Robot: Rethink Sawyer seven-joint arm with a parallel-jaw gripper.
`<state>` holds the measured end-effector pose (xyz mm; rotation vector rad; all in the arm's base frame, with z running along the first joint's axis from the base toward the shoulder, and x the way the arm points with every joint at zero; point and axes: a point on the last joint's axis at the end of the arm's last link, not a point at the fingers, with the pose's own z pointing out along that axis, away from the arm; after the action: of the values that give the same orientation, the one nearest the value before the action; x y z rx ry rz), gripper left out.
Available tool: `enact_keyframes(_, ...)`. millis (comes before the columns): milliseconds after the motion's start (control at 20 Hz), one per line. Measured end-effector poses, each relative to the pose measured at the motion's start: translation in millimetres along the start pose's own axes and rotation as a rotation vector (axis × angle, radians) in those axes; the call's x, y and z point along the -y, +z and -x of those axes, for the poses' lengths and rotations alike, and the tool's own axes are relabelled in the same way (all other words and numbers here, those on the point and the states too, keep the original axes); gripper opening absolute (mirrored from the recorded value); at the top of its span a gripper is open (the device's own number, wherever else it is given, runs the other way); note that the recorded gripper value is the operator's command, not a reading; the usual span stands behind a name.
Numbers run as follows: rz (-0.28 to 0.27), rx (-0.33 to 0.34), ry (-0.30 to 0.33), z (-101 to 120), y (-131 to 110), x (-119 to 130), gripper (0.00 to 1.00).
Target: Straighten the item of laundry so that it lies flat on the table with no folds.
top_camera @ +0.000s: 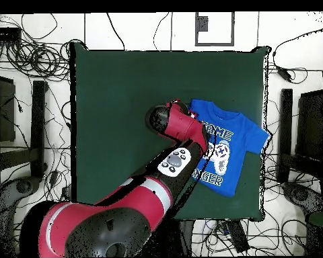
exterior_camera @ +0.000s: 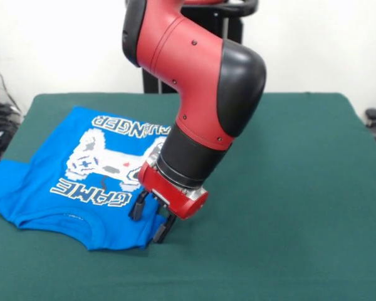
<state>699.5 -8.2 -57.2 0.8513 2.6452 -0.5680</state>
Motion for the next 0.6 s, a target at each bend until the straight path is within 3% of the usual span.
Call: enact_keyframes(600, -0.011, 0.009, 0.003, -1.5, -0.4, -0.9, 1.00)
